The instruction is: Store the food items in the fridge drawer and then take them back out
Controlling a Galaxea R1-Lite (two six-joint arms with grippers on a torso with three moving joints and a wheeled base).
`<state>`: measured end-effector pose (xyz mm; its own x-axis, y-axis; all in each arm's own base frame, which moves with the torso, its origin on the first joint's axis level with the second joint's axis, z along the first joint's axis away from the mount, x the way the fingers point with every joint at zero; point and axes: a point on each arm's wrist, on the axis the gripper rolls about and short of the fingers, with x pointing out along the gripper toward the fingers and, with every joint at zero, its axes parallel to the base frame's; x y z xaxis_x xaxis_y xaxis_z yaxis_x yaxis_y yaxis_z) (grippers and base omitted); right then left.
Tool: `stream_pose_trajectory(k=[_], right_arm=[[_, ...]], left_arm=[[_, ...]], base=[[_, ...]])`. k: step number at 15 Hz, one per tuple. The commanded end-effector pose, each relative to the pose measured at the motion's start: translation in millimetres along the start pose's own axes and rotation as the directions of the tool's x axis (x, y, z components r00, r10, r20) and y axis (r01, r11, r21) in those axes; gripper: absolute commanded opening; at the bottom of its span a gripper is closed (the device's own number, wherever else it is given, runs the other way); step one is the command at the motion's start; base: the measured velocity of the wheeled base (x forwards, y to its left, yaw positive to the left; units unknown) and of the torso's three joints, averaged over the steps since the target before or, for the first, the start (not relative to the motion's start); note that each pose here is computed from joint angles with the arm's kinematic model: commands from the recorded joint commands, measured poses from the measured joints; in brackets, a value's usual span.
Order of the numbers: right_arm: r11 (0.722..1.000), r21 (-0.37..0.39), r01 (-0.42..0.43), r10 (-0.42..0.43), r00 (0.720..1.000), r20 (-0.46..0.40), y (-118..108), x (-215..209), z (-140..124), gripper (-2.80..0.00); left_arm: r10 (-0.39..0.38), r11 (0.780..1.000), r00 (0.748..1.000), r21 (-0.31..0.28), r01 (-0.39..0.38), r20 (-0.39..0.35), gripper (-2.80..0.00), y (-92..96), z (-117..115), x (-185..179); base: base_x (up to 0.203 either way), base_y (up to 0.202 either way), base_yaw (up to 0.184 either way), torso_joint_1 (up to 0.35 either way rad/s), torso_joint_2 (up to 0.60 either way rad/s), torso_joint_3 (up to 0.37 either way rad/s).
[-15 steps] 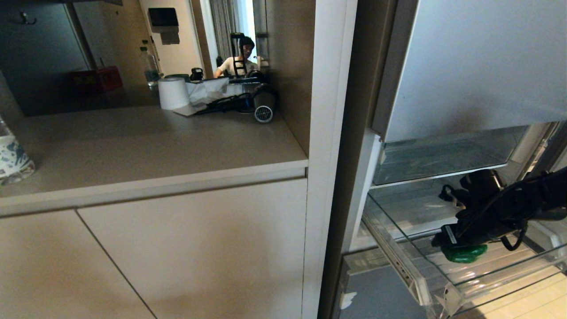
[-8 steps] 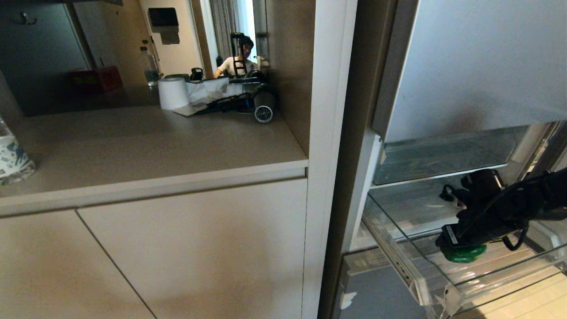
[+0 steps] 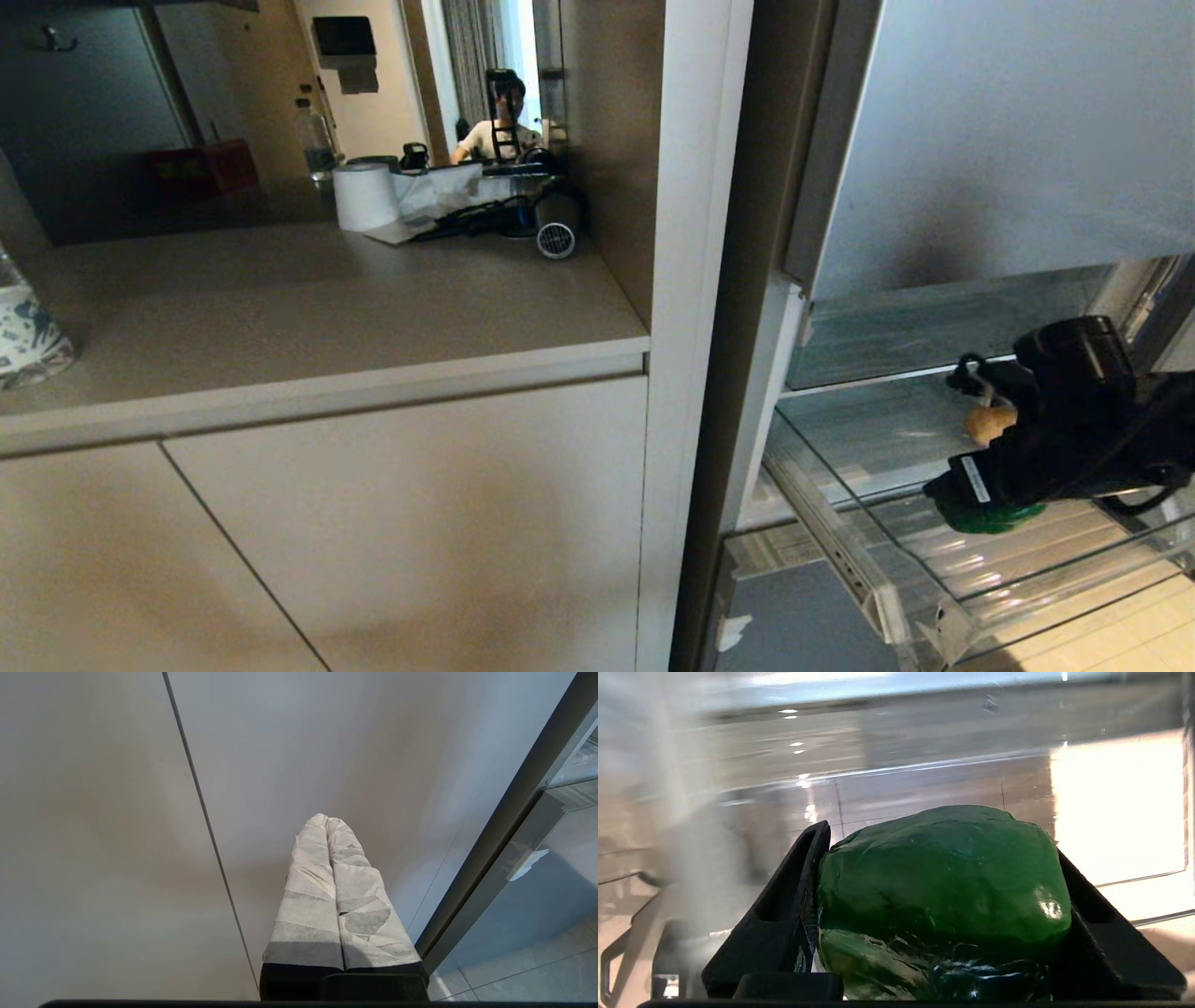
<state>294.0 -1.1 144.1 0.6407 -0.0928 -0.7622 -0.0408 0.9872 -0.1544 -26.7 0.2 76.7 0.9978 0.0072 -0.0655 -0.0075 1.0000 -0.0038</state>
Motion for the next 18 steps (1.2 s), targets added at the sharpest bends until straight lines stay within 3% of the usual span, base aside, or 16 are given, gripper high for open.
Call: stream_pose_trajectory(k=[1, 5, 8, 12, 14, 16, 18], right_arm=[[0.999, -0.04, -0.027, 0.031, 0.992, 0.123, 13, -50, -5, -2.8], [0.988, -0.13, -0.088, 0.121, 0.955, 0.272, 34, -110, -24, -2.8], [0.955, -0.25, -0.158, 0.237, 0.913, 0.332, 60, -140, -34, -2.8], [0.856, -0.441, -0.27, 0.437, 0.835, 0.336, 107, -168, -40, -2.8], [0.812, -0.497, -0.306, 0.491, 0.818, 0.299, 136, -163, -30, -2.8], [0.783, -0.528, -0.328, 0.531, 0.795, 0.294, 168, -152, -15, -2.8], [0.768, -0.542, -0.341, 0.569, 0.751, 0.335, 204, -139, 3, -2.8]], left_arm=[[0.0, 1.0, 1.0, 0.0, 0.0, 0.0, -2.8, 0.0, 0, 0], [0.0, 1.0, 1.0, 0.0, 0.0, 0.0, -2.8, 0.0, 0, 0], [0.0, 1.0, 1.0, 0.0, 0.0, 0.0, -2.8, 0.0, 0, 0], [0.0, 1.0, 1.0, 0.0, 0.0, 0.0, -2.8, 0.0, 0, 0], [0.0, 1.0, 1.0, 0.0, 0.0, 0.0, -2.8, 0.0, 0, 0], [0.0, 1.0, 1.0, 0.0, 0.0, 0.0, -2.8, 0.0, 0, 0], [0.001, 1.0, 1.0, 0.0, -0.001, 0.0, -2.8, 0.0, 0, 0]], base=[[0.0, 0.0, 0.0, 0.0, 0.0, 0.0], [0.0, 0.0, 0.0, 0.0, 0.0, 0.0], [0.0, 0.0, 0.0, 0.0, 0.0, 0.0], [0.0, 0.0, 0.0, 0.0, 0.0, 0.0], [0.0, 0.0, 0.0, 0.0, 0.0, 0.0], [0.0, 0.0, 0.0, 0.0, 0.0, 0.0], [0.0, 0.0, 0.0, 0.0, 0.0, 0.0]])
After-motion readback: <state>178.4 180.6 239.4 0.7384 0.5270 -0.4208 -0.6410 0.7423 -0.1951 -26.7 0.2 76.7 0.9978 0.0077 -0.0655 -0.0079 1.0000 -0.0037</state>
